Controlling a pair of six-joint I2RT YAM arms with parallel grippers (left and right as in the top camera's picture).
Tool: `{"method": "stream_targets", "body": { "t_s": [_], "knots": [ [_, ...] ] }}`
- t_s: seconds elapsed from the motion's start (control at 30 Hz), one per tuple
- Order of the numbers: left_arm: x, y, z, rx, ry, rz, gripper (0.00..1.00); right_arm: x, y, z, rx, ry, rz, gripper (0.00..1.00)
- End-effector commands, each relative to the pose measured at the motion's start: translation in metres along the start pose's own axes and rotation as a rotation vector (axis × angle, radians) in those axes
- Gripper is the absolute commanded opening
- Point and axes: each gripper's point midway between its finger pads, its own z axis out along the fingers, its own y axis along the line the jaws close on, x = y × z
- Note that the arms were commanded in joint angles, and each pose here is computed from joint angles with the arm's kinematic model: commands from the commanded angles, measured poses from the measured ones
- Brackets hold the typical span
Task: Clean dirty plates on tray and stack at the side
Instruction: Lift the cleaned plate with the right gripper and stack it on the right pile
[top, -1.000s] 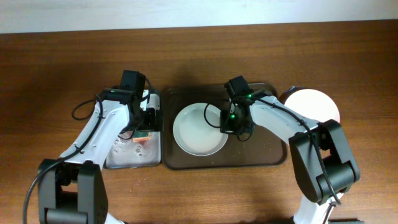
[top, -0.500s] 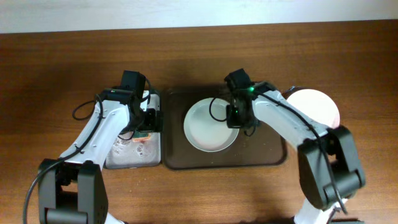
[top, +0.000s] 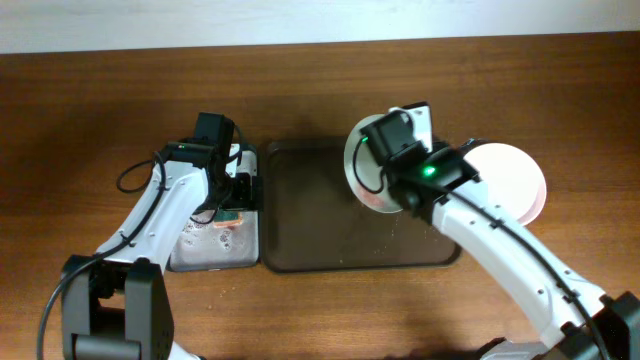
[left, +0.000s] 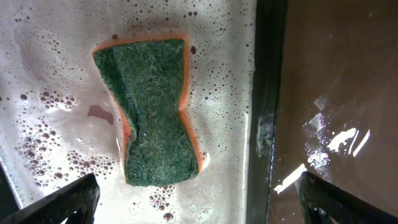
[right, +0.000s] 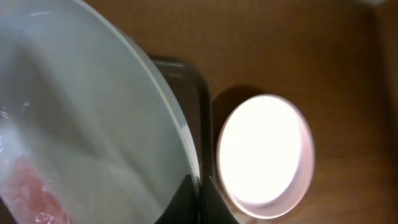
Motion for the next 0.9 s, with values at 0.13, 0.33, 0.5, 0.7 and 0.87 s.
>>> {"method": "stream_targets", "body": {
  "t_s": [0.13, 0.33, 0.5, 0.7, 0.87],
  "knots": [
    [-0.007, -0.004, -0.007, 0.013, -0.028, 0.006, 1.0, -0.033, -0.007, -0.061, 0.276, -0.265, -0.085, 0.04],
    [-0.007, -0.004, -0.007, 0.014, -0.028, 0.006, 1.0, -0.042, -0.016, -0.083, 0.402, -0.354, -0.09, 0.04],
    [-0.006, -0.004, -0.007, 0.017, -0.027, 0.006, 1.0, -0.044, -0.016, -0.084, 0.402, -0.364, -0.074, 0.04],
    [-0.007, -0.004, -0.007, 0.016, -0.027, 0.005, 1.0, -0.045, -0.016, -0.084, 0.4, -0.368, -0.064, 0.04],
    [-0.007, -0.004, -0.007, 0.016, -0.027, 0.005, 1.0, -0.046, -0.015, -0.084, 0.397, -0.372, -0.056, 0.04]
  ]
}}
